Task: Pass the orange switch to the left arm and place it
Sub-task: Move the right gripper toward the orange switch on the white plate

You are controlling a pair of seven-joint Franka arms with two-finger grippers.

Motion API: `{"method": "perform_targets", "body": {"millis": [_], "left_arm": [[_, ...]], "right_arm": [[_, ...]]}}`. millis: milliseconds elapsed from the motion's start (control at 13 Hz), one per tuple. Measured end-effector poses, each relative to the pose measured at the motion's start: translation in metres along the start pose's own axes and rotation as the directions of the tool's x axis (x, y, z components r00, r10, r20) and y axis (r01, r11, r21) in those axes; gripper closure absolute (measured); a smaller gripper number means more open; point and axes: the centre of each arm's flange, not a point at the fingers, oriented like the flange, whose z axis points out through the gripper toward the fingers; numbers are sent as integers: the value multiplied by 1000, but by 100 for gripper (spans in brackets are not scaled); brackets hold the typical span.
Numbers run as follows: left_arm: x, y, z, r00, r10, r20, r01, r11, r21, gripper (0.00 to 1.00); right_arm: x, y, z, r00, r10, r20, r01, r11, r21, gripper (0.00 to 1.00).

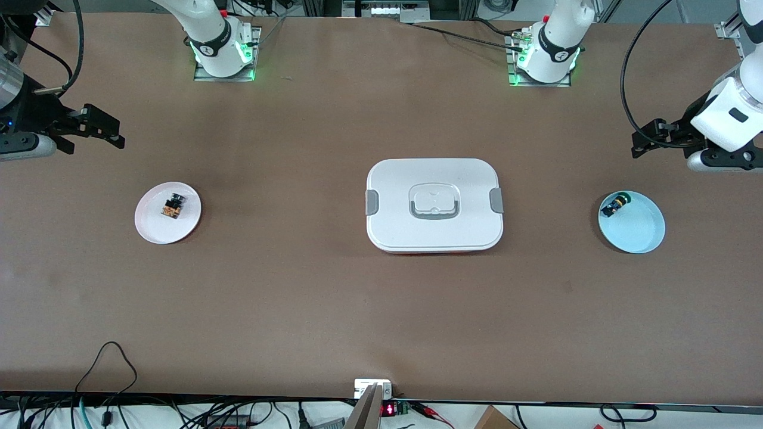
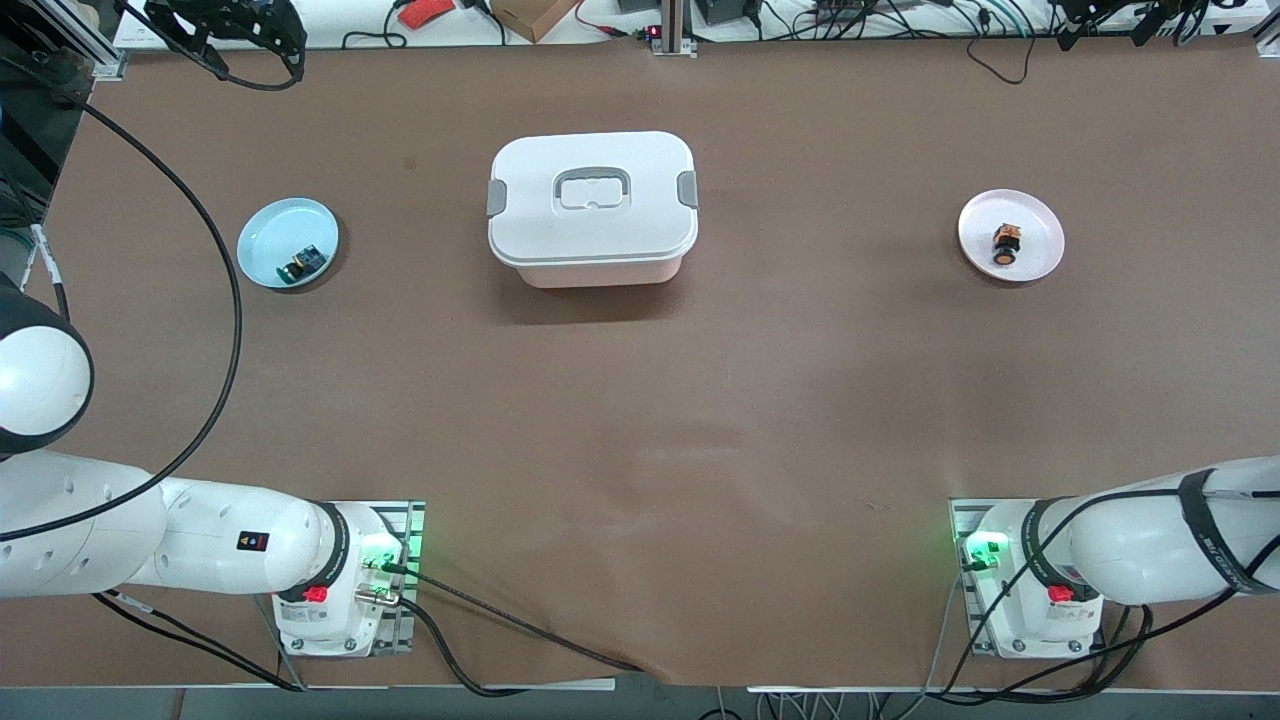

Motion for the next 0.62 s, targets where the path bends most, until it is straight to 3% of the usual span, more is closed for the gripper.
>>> {"method": "perform_targets", "body": {"millis": [385, 615], "left_arm": [[0, 0, 0, 1000, 0, 0, 0, 1000, 0, 0], [0, 0, 0, 1000, 0, 0, 0, 1000, 0, 0]], "right_arm": [[0, 0, 1, 1000, 4, 5, -4, 1000, -1, 0], [2, 13, 24, 998, 33, 57, -32, 999, -14, 0]]}}
